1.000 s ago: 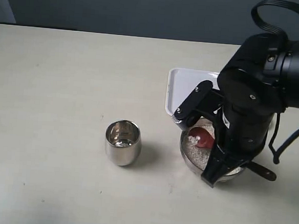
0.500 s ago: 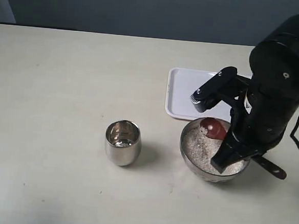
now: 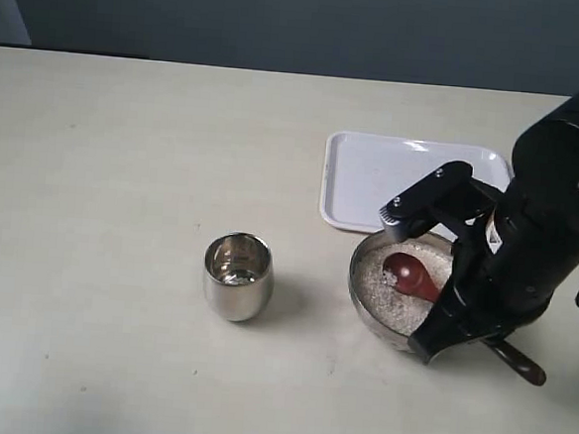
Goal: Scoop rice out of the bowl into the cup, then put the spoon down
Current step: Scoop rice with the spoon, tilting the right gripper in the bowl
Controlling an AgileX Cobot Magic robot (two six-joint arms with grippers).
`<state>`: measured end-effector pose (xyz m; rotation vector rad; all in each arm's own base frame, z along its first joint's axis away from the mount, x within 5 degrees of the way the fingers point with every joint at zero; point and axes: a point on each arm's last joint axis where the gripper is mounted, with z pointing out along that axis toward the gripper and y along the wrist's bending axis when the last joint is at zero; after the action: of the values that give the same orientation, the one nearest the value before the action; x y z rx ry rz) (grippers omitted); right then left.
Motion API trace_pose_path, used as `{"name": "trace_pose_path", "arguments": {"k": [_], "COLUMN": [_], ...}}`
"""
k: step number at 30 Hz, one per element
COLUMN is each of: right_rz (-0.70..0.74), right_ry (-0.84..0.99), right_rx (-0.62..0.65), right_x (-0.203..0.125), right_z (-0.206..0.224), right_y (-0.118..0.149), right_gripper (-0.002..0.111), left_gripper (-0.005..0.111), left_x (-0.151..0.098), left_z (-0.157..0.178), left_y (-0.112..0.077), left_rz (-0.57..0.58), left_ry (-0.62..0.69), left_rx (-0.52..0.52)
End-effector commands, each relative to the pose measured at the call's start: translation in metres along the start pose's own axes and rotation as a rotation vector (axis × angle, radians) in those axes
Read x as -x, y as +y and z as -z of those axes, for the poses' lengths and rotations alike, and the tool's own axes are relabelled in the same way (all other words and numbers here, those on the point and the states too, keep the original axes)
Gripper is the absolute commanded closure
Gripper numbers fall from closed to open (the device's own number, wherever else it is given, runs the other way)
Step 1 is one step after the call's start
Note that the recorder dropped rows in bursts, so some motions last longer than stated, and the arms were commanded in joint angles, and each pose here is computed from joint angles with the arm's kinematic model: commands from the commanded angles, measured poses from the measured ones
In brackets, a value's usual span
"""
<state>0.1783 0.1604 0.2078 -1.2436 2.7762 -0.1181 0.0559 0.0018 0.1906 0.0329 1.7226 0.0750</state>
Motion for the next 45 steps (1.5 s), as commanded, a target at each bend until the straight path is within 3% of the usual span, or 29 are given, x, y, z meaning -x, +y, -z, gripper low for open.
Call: {"name": "trace_pose_path", "arguments": {"k": [1, 10, 15, 29, 45], "right_rz": [-0.003, -0.021, -0.003, 0.070, 0.073], "right_ry": [-0.028, -0.039, -0.032, 0.019, -0.063], "right_rx": [0.000, 0.018, -0.111, -0.094, -0.065], "right_x": [-0.002, -0.001, -0.002, 0.011, 0.018], "right_z": [0.006, 0.006, 0.006, -0.022, -0.022], "right_y": [-0.001, 0.000, -0.011, -0.008, -0.005], "right_gripper": [0.109, 0.109, 0.109, 0.109, 0.109], "left_gripper": [0.106, 0.106, 0.106, 0.106, 0.106], "left_x": [0.003, 0.003, 0.003, 0.003, 0.003], "left_z": [0.001, 0.001, 0.001, 0.001, 0.001], "left_y": [0.000, 0.000, 0.000, 0.000, 0.000], "left_rz": [0.008, 0.008, 0.008, 0.008, 0.008], "left_ry": [-0.022, -0.022, -0.022, -0.022, -0.022], "left_rx": [-0.004, -0.004, -0.004, -0.004, -0.004]}}
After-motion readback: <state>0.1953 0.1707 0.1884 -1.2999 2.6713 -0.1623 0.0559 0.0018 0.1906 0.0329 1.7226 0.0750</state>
